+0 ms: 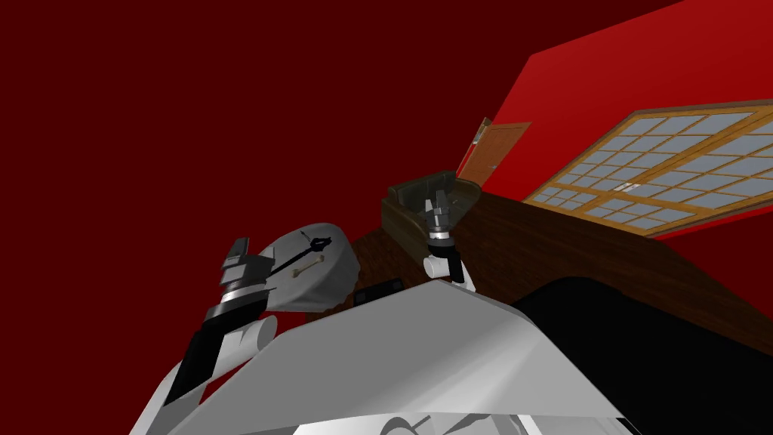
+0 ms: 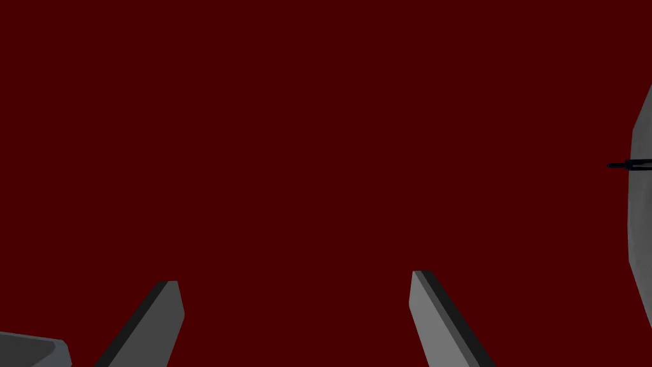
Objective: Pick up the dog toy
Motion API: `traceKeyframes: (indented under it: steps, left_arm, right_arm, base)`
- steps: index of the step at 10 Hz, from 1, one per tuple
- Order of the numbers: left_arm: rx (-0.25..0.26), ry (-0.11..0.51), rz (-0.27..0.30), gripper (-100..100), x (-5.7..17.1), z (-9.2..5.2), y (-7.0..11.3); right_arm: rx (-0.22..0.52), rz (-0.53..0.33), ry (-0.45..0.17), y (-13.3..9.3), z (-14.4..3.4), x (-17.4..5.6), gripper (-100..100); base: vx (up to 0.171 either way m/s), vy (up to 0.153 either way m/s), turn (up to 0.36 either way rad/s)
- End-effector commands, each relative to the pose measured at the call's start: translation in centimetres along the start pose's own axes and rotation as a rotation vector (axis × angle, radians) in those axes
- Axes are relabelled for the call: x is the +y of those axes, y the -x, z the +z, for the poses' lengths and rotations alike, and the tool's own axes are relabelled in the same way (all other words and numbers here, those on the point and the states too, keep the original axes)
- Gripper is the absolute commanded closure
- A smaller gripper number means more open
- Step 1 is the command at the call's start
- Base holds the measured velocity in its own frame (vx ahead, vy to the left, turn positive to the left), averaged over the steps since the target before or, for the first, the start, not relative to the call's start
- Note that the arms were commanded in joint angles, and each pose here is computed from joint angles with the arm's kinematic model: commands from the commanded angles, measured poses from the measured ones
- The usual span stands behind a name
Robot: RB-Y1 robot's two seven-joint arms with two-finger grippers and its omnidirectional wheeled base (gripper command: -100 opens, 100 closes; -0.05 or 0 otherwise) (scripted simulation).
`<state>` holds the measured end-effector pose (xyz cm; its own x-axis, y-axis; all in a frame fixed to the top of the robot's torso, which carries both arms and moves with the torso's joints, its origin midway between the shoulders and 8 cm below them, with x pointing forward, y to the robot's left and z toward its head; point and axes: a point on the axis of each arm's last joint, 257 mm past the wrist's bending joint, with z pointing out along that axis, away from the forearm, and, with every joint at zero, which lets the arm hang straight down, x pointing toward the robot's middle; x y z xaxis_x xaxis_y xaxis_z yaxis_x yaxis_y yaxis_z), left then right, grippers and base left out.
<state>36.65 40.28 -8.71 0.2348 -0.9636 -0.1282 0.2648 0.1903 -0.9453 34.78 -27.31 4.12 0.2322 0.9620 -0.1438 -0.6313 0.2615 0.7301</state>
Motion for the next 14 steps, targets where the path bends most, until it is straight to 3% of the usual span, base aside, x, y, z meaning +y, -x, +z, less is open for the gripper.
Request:
traceKeyframes:
  steps: [1,2,4,5,6,7,8,9,10,11,12,13,14]
  left_arm:
    - [-0.009,0.045,0.016,-100,1.5,-0.1,0.9]
    - [-0.03,0.107,0.048,-100,3.5,-0.5,2.9]
    - [-0.031,0.12,0.048,-100,3.8,-0.5,2.9]
    - [-0.055,0.187,0.078,-100,5.8,-1.1,5.2]
    - [-0.056,0.197,0.078,-100,6.0,-1.2,5.2]
    - [-0.084,0.262,0.106,-100,7.8,-2.0,7.6]
    - [-0.084,0.273,0.105,-100,8.1,-2.1,7.6]
    - [-0.114,0.334,0.131,-100,9.7,-3.0,10.1]
    - [-0.115,0.35,0.13,-100,10.1,-3.1,10.1]
    - [-0.147,0.402,0.153,-100,11.3,-4.1,12.6]
    - [-0.148,0.426,0.151,-100,11.9,-4.4,12.7]
    - [-0.181,0.477,0.17,-100,13.0,-5.5,15.2]
    - [-0.182,0.496,0.169,-100,13.4,-5.7,15.2]
  right_arm:
    - [0.0,0.0,0.0,0.0,0.0,0.0,0]
    - [0.0,0.0,0.0,0.0,0.0,0.0,0]
    - [0.0,0.0,0.0,0.0,0.0,0.0,0]
    - [0.0,0.0,0.0,0.0,0.0,0.0,0]
    - [0.0,0.0,0.0,0.0,0.0,0.0,0]
    - [0.0,0.0,0.0,0.0,0.0,0.0,0]
    - [0.0,0.0,0.0,0.0,0.0,0.0,0]
    - [0.0,0.0,0.0,0.0,0.0,0.0,0]
    - [0.0,0.0,0.0,0.0,0.0,0.0,0]
    - [0.0,0.0,0.0,0.0,0.0,0.0,0]
    - [0.0,0.0,0.0,0.0,0.0,0.0,0]
    - [0.0,0.0,0.0,0.0,0.0,0.0,0]
    - [0.0,0.0,0.0,0.0,0.0,0.0,0]
  base:
    - [-0.028,0.01,-0.086]
    - [-0.032,0.007,-0.206]
    - [-0.021,0.012,-0.027]
    - [-0.021,0.007,-0.16]
    - [-0.026,0.011,-0.134]
    - [-0.037,0.004,-0.224]
    - [-0.031,0.01,-0.098]
    - [-0.029,0.009,-0.205]
    - [-0.028,0.011,-0.093]
    - [-0.035,0.001,-0.202]
    - [-0.034,0.006,-0.123]
    - [-0.037,0.001,-0.215]
    - [-0.028,0.004,-0.088]
